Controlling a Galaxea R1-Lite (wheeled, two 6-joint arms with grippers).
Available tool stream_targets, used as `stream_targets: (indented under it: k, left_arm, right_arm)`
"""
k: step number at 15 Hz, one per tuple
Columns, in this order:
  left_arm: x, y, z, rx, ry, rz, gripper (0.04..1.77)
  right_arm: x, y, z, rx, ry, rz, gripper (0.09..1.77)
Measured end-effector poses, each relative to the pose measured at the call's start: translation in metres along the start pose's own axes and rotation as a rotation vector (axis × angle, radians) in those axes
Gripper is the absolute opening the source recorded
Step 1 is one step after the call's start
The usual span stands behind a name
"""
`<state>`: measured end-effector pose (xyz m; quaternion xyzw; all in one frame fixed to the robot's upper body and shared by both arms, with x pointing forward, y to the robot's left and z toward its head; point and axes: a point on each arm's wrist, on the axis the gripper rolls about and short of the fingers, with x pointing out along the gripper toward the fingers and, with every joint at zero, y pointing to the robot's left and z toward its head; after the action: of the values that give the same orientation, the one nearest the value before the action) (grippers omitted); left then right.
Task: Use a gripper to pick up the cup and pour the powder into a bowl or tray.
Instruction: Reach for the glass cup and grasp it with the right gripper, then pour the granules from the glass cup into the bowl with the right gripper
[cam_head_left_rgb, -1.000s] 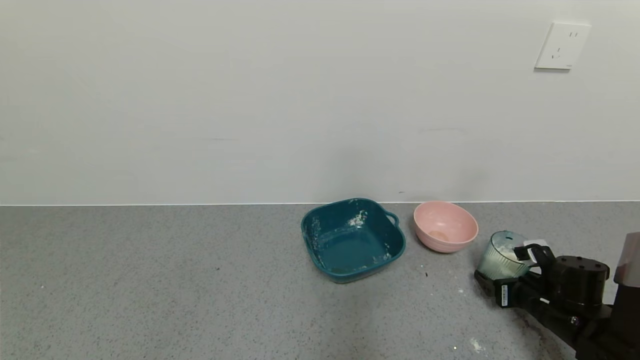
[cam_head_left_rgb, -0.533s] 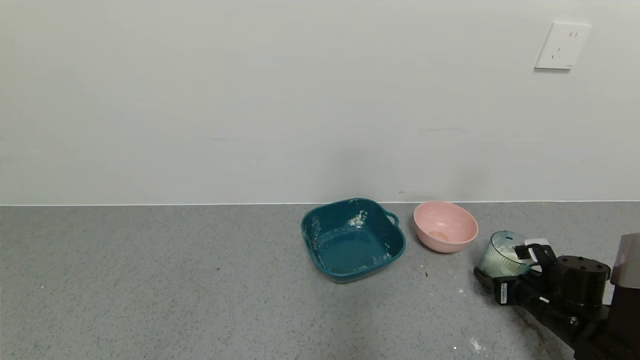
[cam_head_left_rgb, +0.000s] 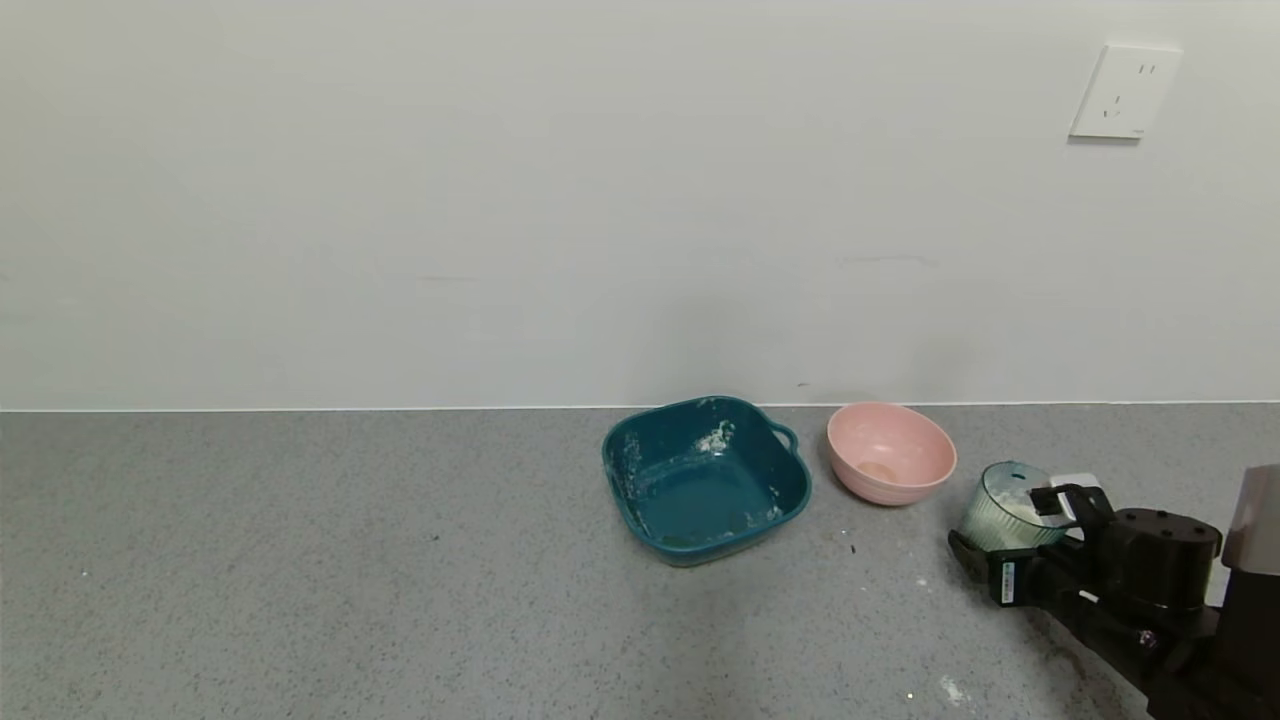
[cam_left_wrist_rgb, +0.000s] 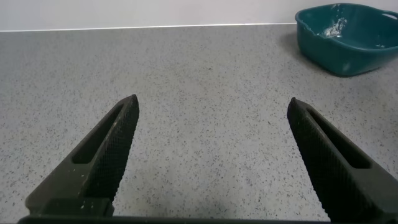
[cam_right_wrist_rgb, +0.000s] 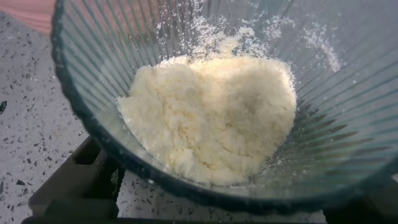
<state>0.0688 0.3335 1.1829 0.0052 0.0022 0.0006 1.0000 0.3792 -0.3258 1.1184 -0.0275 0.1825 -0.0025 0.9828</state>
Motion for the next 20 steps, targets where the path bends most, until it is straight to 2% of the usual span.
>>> stream_targets:
  k: [2,3,9,16,20]
  left_arm:
    - [0.0,0.0,0.0,0.0,0.0,0.0,1.72]
    - [0.0,0.0,0.0,0.0,0.0,0.0,1.72]
    - [0.0,0.0,0.0,0.0,0.0,0.0,1.72]
    - [0.0,0.0,0.0,0.0,0.0,0.0,1.72]
    - [0.0,0.0,0.0,0.0,0.0,0.0,1.72]
  right_arm:
    - [-0.001,0.0,0.001,-0.001,-0.001,-0.002,1.39]
    - [-0.001,0.0,0.0,-0.001,0.0,-0.002,1.34]
    - [-0.002,-0.003,0.004,0.002,-0.012,-0.009,1.32]
    - [-0.018,-0.006,0.024,-0.026,-0.087,-0.025,1.32]
    - [-0.029,-0.007,0.035,-0.028,-0.078,-0.024,1.32]
